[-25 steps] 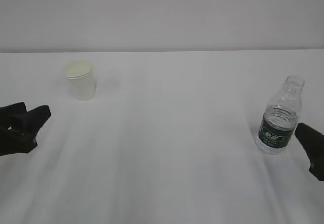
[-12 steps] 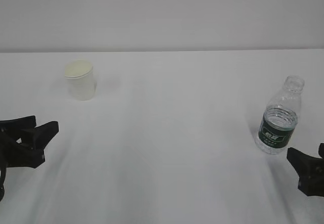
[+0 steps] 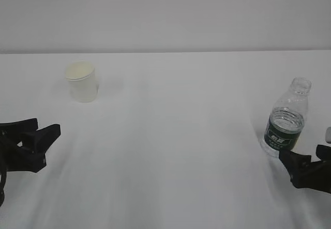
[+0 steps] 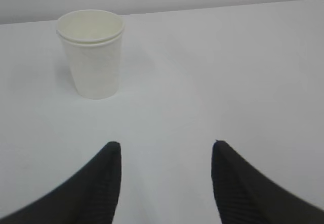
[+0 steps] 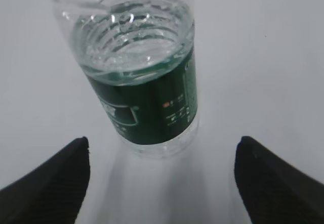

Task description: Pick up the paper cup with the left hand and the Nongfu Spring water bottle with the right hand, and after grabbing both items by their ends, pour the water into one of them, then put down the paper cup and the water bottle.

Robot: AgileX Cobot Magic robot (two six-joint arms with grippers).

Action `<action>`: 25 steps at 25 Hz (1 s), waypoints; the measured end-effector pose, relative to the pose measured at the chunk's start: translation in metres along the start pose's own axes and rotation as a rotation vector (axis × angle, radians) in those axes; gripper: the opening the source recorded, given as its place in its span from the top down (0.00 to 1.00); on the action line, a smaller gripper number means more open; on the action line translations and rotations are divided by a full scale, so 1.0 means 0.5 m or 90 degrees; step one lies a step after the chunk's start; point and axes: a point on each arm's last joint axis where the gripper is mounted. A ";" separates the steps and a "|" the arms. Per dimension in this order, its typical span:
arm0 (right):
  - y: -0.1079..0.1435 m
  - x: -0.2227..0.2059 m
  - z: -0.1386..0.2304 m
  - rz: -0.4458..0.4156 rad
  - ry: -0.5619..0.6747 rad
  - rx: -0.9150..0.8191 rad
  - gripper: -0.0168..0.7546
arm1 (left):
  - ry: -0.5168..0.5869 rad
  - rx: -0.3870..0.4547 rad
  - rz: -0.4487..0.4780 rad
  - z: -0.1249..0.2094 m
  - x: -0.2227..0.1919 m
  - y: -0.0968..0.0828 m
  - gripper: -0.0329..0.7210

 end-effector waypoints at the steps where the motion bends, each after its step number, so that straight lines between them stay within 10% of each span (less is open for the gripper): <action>1: -0.001 -0.003 0.001 0.000 0.002 -0.005 0.10 | 0.000 0.000 0.000 0.000 0.000 0.000 0.42; 25: -0.006 -0.097 -0.022 -0.039 -0.024 -0.040 0.10 | -0.001 0.000 0.000 0.000 0.000 0.000 0.42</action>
Point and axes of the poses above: a point on each arm's last joint axis where the gripper is mounted, x pointing back along that axis away from the gripper, y along the wrist's bending axis when the last joint is at zero, z = x × y, and after that the axes turned 10 degrees about -x, right-handed
